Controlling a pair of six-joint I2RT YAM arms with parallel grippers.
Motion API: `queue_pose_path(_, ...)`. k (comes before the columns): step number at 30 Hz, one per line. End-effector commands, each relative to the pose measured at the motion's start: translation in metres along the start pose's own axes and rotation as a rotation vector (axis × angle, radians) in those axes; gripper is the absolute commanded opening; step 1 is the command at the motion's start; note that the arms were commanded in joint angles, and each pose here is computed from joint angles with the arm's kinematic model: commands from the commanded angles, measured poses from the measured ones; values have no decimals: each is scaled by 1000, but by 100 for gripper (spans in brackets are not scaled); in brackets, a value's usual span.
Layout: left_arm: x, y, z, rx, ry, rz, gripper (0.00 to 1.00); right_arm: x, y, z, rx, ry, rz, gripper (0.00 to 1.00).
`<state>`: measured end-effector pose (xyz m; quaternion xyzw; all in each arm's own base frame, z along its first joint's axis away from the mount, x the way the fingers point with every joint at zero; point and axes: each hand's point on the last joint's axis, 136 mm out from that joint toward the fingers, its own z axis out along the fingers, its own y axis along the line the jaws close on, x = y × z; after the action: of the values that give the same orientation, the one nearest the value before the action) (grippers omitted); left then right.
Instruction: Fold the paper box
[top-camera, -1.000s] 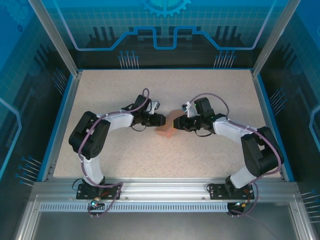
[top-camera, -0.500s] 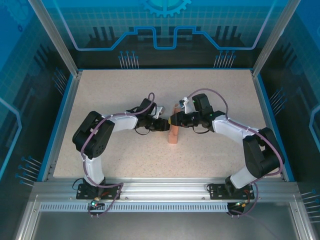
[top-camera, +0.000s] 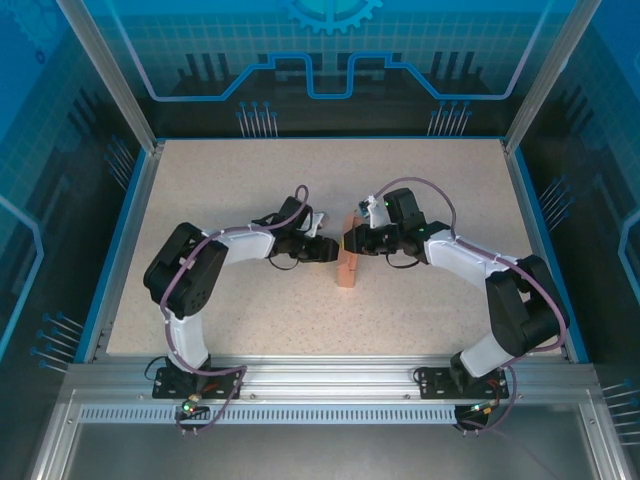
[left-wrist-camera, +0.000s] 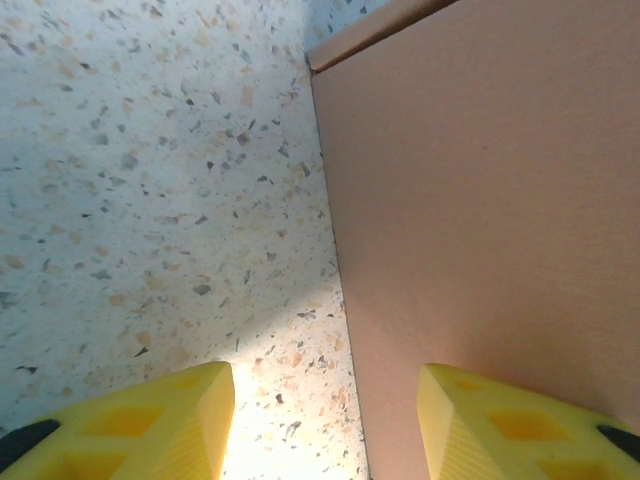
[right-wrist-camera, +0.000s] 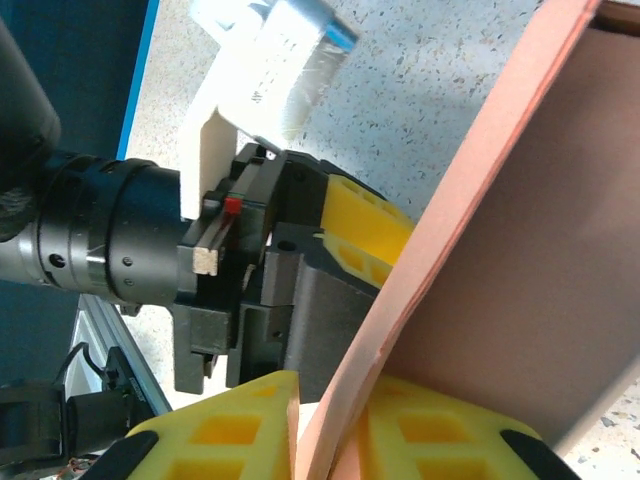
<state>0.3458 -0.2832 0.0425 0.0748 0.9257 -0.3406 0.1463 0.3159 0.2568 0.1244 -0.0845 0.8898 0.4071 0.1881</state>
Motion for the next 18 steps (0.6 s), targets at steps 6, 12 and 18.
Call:
queue_pose_path(6,-11,-17,-43,1,-177,86,57,26,-31,8,125,66,46,17)
queue_pose_path(12,-1,-49,-67,45,-314,232,63,27,-33,11,128,66,53,14)
queue_pose_path(18,25,-75,-64,13,-365,385,67,25,-34,11,135,58,56,11)
